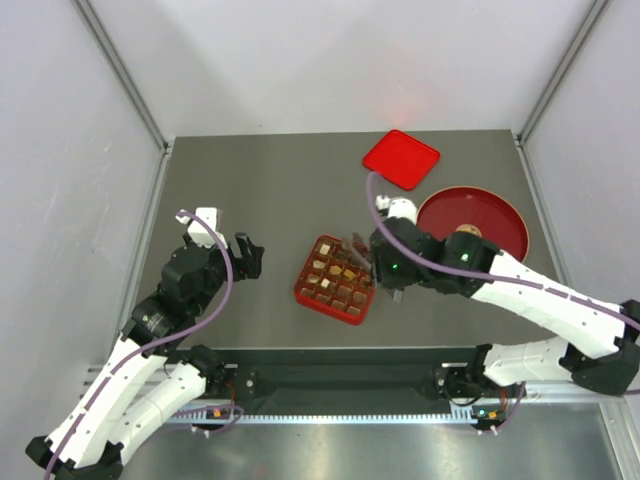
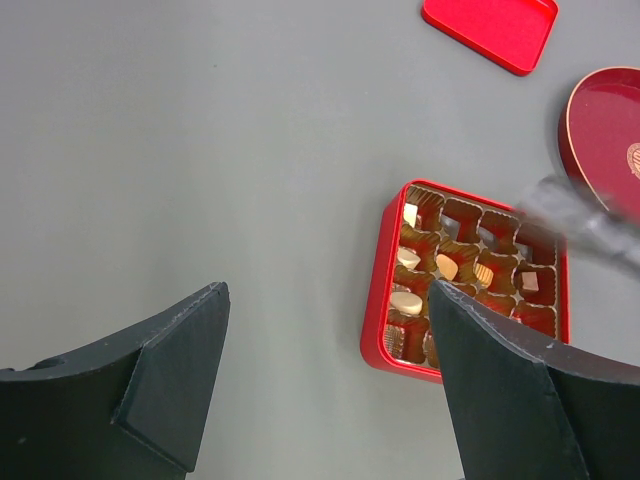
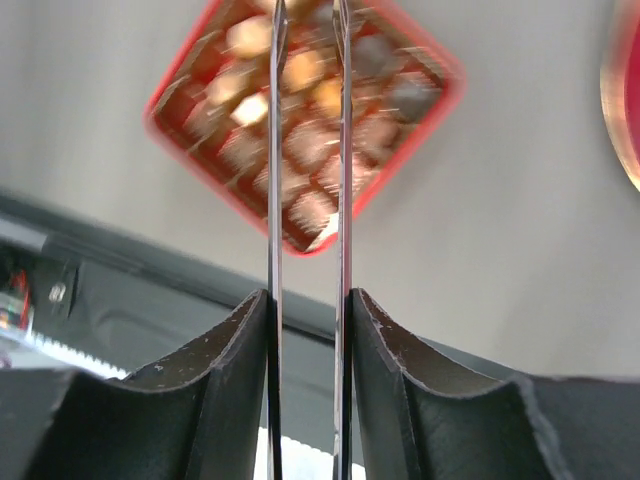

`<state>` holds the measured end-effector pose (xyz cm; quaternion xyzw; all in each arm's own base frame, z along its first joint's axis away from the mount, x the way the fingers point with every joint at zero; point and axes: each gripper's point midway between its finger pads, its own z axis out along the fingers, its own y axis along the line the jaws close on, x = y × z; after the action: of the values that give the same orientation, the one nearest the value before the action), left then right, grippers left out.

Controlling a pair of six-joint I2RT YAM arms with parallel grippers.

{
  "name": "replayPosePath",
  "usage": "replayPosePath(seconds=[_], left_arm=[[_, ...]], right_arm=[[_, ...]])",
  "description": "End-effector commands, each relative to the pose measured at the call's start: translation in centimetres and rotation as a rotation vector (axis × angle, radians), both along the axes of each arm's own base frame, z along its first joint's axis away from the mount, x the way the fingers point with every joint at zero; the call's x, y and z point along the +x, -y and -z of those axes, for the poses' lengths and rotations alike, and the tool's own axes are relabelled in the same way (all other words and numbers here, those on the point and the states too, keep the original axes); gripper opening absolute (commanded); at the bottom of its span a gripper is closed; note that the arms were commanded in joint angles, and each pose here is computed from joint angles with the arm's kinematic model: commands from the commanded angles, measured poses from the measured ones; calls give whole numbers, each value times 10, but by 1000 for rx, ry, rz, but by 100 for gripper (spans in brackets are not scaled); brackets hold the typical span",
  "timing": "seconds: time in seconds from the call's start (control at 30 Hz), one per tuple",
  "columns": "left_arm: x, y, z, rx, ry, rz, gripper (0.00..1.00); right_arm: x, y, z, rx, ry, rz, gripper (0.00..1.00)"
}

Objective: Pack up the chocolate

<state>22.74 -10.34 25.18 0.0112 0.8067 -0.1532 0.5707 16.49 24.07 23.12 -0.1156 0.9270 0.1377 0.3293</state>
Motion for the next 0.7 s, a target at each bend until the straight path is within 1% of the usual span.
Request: replayPosePath(seconds=[0.0, 0.07, 0.1, 0.13, 0.17, 0.23, 0.27, 0.33, 0.4, 0.47, 0.67], left_arm=[[2, 3, -5, -10, 22, 11, 86], [1, 3, -7, -14, 26, 10, 85], [1, 3, -6, -13, 24, 10, 86], [1, 2, -7, -15, 27, 10, 85], [1, 3, -8, -17, 31, 12, 86], [1, 3, -7, -16, 28, 13, 86], [0, 3, -7, -17, 29, 15, 86], [0, 3, -8, -20, 31, 17, 86], [-1, 3, -9, -24, 36, 17, 86], [-1, 3, -10, -26, 40, 18, 86], [-3, 7, -12, -35, 44, 43, 86]], right_arm=[[25, 66, -5, -39, 15, 236, 37], [30, 90, -3, -10, -1, 302, 37], [39, 115, 4, -21, -15, 394, 37], [41, 130, 2, -23, 0, 424, 37], [45, 156, 6, -49, -15, 519, 38], [44, 180, 12, -87, -38, 578, 39], [46, 197, 15, -93, -52, 643, 39], [41, 210, 24, -96, -81, 672, 40], [38, 226, 32, -104, -103, 737, 40], [36, 240, 35, -105, -105, 781, 40], [31, 261, 62, -130, -188, 835, 39]])
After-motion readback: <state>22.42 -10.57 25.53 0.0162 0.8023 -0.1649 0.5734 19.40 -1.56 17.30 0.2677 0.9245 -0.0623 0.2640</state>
